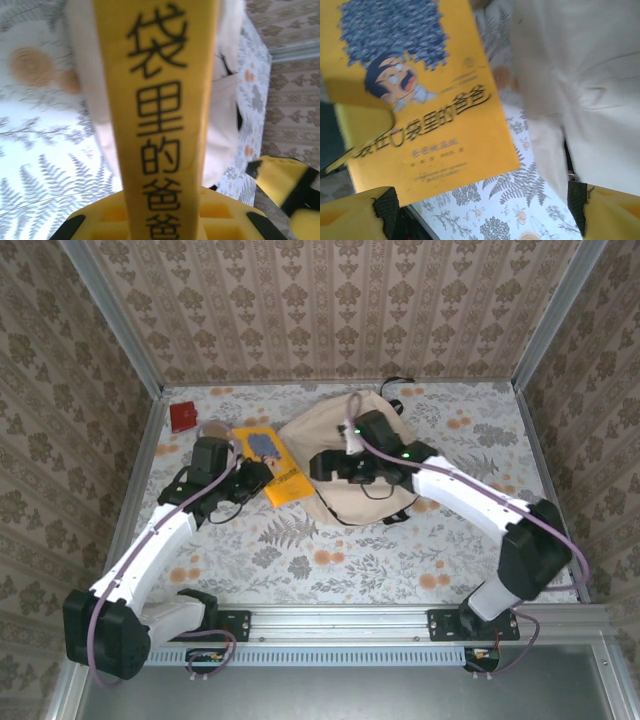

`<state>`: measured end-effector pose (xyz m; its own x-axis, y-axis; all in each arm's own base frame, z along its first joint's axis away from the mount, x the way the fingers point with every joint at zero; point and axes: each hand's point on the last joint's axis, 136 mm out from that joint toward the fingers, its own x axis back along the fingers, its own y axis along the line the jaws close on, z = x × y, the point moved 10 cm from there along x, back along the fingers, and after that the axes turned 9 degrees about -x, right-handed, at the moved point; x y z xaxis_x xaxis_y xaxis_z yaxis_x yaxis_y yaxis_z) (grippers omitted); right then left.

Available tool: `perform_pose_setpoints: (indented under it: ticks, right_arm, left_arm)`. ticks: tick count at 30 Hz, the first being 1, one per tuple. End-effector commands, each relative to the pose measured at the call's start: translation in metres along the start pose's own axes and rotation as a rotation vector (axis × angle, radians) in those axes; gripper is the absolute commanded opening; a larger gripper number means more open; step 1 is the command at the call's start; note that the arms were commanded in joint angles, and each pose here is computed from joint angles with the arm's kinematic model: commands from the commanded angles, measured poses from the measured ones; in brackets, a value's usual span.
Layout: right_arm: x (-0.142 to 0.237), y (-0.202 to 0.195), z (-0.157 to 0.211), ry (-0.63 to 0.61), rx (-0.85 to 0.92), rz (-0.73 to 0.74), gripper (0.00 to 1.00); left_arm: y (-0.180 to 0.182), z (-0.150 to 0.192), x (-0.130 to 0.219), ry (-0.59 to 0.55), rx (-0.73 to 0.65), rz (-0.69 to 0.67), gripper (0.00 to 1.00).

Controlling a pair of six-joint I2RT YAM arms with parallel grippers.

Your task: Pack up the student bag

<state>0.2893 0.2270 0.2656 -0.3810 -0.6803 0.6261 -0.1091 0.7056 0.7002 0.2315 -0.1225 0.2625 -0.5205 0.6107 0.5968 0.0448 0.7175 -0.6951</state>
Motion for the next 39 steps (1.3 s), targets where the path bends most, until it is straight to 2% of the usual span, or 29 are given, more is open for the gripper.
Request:
perform_pose_setpoints:
  ticks: [1,5,7,15,21,28,39]
  right_arm:
    - [0.015,-0.021,-0.003,-0.041,-0.212,-0.087,0.94]
    - [0.045,-0.038,-0.002,-0.122,-0.327,-0.109,0.98]
    - [0.057,-0.043,-0.002,-0.158,-0.391,-0.174,0.99]
    - [0.079,-0.054,-0.004,-0.246,-0.593,-0.366,0.99]
    - [0.077,-0.056,-0.014,-0.267,-0.615,-0.461,1.00]
    - [0.085,-0.056,-0.028,-0.320,-0.652,-0.570,1.00]
    - [0.074,-0.056,-0.050,-0.321,-0.742,-0.675,0.97]
  left_arm:
    - [-0.048,-0.019,0.006,-0.106,-0.121,0.107,0.08]
    - [-0.094,-0.025,-0.011,-0.142,-0.182,0.199,0.08]
    - [-0.110,-0.030,-0.023,-0.160,-0.175,0.233,0.08]
    - [-0.148,-0.045,-0.056,-0.197,-0.086,0.378,0.08]
    - [-0.156,-0.053,-0.069,-0.249,0.001,0.446,0.05]
    - [-0.163,-0.057,-0.075,-0.243,0.044,0.539,0.05]
    - [-0.166,-0.054,-0.088,-0.212,0.137,0.649,0.05]
